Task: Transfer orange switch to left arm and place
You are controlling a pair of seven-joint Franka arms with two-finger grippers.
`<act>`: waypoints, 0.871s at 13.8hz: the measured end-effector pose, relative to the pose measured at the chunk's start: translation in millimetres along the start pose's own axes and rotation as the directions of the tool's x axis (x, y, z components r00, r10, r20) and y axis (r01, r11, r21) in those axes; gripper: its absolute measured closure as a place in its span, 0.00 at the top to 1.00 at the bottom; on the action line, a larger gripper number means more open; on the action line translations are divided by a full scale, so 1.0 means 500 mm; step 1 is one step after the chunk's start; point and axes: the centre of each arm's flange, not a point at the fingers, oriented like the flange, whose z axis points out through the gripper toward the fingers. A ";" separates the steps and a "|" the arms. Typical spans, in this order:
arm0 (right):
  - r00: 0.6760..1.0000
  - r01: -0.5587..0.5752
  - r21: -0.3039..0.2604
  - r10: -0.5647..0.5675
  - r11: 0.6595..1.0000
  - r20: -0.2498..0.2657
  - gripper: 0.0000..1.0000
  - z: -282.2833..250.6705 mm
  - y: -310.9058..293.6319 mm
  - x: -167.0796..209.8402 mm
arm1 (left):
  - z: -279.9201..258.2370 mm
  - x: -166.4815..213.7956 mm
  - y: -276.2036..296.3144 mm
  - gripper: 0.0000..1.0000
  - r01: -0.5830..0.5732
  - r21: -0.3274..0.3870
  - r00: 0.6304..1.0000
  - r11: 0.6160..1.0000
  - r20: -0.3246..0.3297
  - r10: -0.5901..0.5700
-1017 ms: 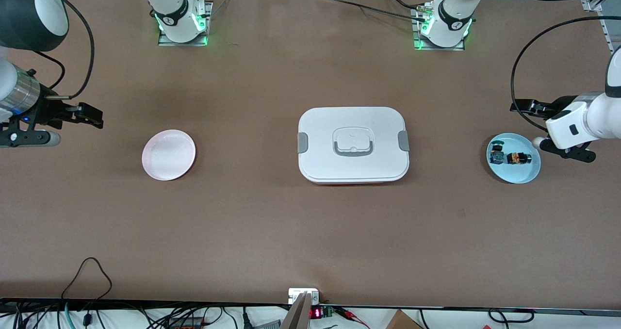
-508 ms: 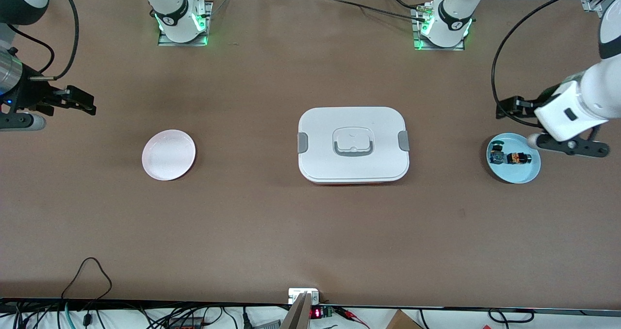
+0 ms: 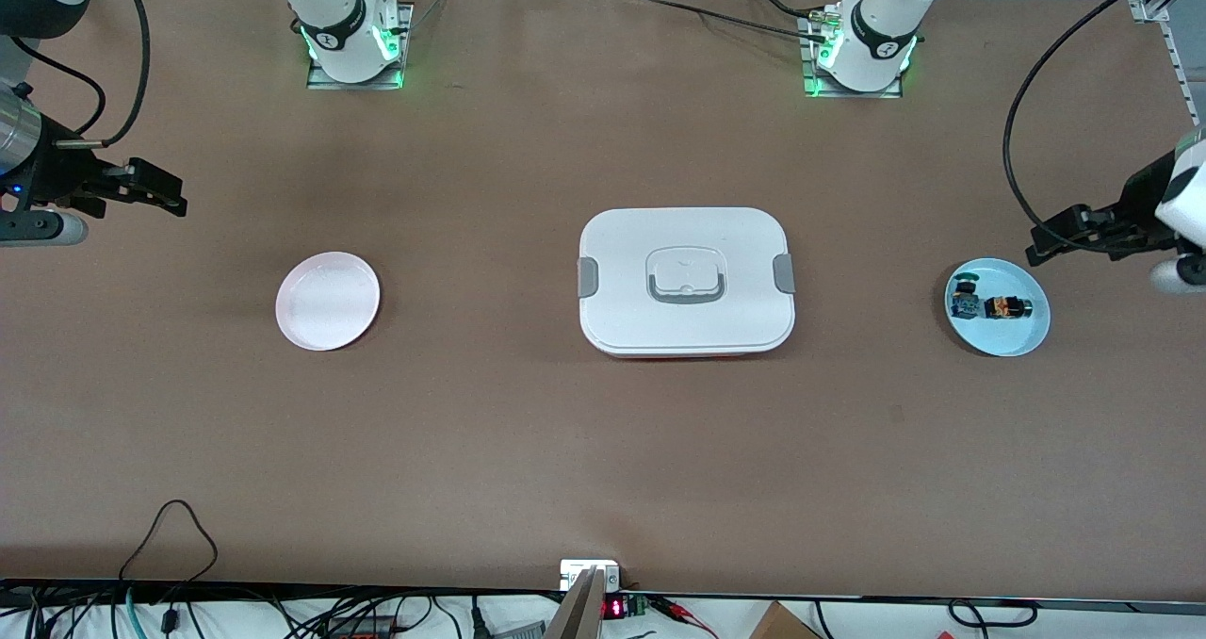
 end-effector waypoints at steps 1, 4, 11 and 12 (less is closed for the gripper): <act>1.000 -0.002 0.000 0.002 1.000 0.001 1.00 0.000 0.002 0.000 | 0.000 -0.019 -0.001 1.00 0.000 0.004 1.000 1.000 -0.004 0.000; 1.000 -0.005 0.000 0.005 1.000 0.008 1.00 0.002 0.006 -0.002 | -0.006 -0.048 0.040 1.00 -0.052 0.051 0.998 0.997 -0.017 0.053; 1.000 -0.005 0.002 0.005 1.000 0.015 1.00 0.003 0.005 -0.004 | -0.005 -0.046 0.027 1.00 -0.037 0.033 0.999 0.999 -0.020 0.037; 1.000 -0.005 0.002 0.005 1.000 0.015 1.00 0.003 0.005 -0.004 | -0.004 -0.045 0.024 1.00 -0.035 0.033 0.999 0.999 -0.019 0.035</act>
